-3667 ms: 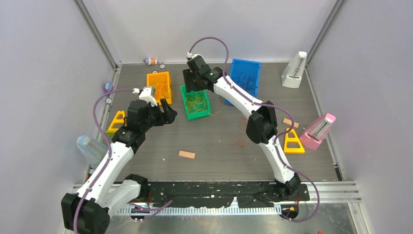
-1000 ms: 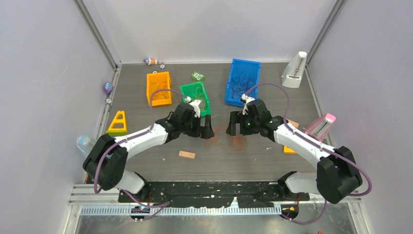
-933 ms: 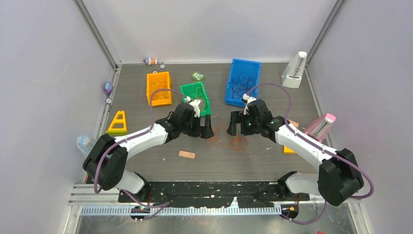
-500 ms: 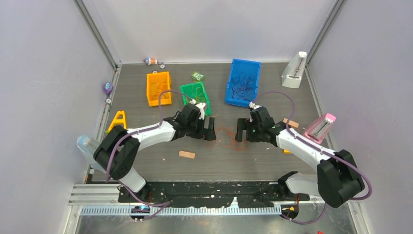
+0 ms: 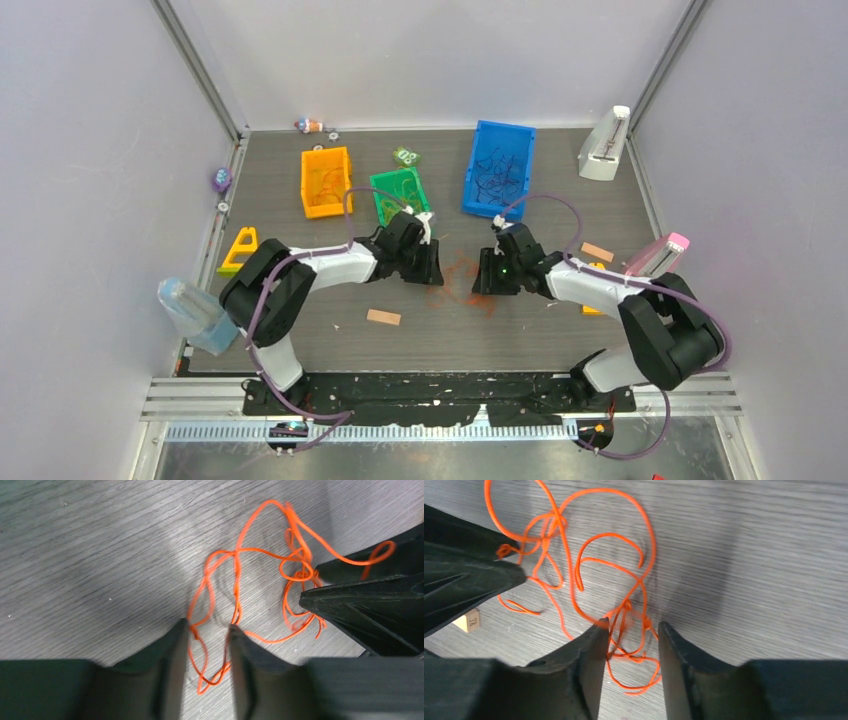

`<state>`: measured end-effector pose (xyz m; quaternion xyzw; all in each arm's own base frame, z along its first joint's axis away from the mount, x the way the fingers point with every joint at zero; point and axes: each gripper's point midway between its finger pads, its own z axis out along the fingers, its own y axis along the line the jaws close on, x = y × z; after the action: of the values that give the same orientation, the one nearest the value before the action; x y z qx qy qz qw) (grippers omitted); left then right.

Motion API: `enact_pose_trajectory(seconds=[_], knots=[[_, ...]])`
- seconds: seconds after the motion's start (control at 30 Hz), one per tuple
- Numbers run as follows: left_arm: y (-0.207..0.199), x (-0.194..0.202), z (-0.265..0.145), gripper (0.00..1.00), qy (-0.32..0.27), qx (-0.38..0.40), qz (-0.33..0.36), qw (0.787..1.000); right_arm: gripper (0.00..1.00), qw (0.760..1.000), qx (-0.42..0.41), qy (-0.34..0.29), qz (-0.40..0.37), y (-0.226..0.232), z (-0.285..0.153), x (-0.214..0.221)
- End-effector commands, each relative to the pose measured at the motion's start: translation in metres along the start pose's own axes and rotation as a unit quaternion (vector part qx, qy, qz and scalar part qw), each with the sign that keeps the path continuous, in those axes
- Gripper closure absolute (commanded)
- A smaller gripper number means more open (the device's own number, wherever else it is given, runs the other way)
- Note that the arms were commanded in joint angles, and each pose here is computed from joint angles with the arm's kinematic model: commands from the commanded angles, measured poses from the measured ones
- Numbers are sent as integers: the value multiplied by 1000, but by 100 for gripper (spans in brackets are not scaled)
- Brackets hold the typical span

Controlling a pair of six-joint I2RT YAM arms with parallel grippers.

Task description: Untangle the cables

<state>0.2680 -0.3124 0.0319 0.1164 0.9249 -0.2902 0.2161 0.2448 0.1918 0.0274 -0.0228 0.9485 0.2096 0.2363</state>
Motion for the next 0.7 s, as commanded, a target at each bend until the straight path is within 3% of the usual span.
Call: enact_pose_trajectory(seconds=[0.0,0.1,0.17,0.4,0.67], knots=[[-14,-9,5,78,-9,26,-1,1000,61,1000,-12,-2,-12,22,8,-4],[-15,-9,4,99,-8,30,0,1000,89,999,-25,-7,-23,40,9,-10],[-18,-12,-1,100,-14,34,2,999,94,999,-35,-16,-33,52,6,-18],[-28,-33,-43,100,-59,47,12,997,95,992,-86,-59,-72,98,-22,-48],[-9,-93,-136,100,-155,35,4,987,95,970,-162,-135,-120,179,-72,-115]])
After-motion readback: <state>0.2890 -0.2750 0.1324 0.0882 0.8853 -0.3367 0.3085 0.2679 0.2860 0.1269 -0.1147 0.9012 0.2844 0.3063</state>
